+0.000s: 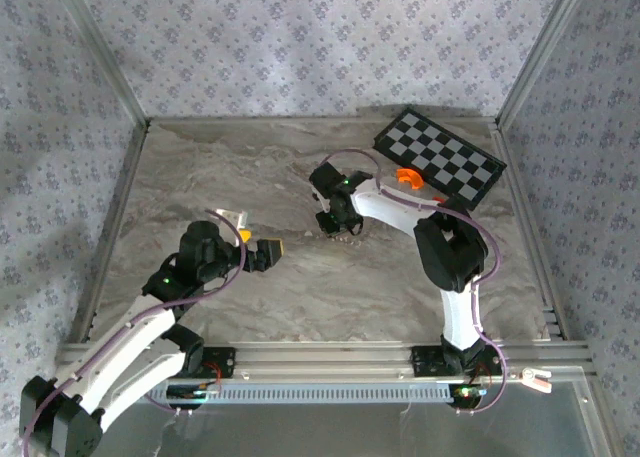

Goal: Put the keys on the keyring

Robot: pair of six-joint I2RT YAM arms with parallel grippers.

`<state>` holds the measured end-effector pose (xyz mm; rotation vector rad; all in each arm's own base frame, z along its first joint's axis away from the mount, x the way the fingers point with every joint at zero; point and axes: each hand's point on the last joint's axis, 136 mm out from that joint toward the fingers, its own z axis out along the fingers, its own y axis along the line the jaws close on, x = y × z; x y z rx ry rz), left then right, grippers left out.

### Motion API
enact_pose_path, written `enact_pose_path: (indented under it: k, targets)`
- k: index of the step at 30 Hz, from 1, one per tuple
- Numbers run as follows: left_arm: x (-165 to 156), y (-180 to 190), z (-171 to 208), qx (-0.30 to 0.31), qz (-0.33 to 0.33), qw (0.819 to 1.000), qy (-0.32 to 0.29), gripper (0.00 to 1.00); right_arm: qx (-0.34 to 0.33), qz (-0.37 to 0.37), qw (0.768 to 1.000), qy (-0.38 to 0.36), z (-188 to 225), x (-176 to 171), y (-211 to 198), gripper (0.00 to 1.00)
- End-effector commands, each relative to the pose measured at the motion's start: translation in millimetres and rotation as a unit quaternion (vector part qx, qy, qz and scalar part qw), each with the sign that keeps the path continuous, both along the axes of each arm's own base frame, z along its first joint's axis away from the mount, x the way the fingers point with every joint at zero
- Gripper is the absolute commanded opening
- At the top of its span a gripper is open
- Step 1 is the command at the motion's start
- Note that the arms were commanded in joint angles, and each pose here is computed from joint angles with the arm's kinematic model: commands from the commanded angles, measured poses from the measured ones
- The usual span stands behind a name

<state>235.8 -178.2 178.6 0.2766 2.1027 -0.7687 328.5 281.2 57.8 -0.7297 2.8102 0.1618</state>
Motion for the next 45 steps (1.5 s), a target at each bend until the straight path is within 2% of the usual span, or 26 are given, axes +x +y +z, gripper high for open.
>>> enact_pose_path:
  k: [1,13,20,29,45]
  targets:
    - [-1,-3,14,-0.006,-0.01,1.0,-0.022,1.0,-0.02,0.001,1.0,0.023,-14,-9,-7,0.22]
    - [-1,-2,13,-0.006,-0.007,1.0,-0.023,1.0,-0.02,0.001,0.999,0.029,-24,-11,-6,0.22]
    - [-1,-1,11,-0.007,-0.006,1.0,-0.022,1.0,-0.019,-0.001,0.999,0.026,-22,-12,-5,0.28]
    - [-3,-1,9,-0.007,-0.006,1.0,-0.021,1.0,-0.017,0.003,1.0,0.024,-22,-13,0,0.27]
    - [-4,1,10,-0.008,-0.004,1.0,-0.024,1.0,-0.063,0.008,0.998,0.017,-28,-16,-6,0.27]
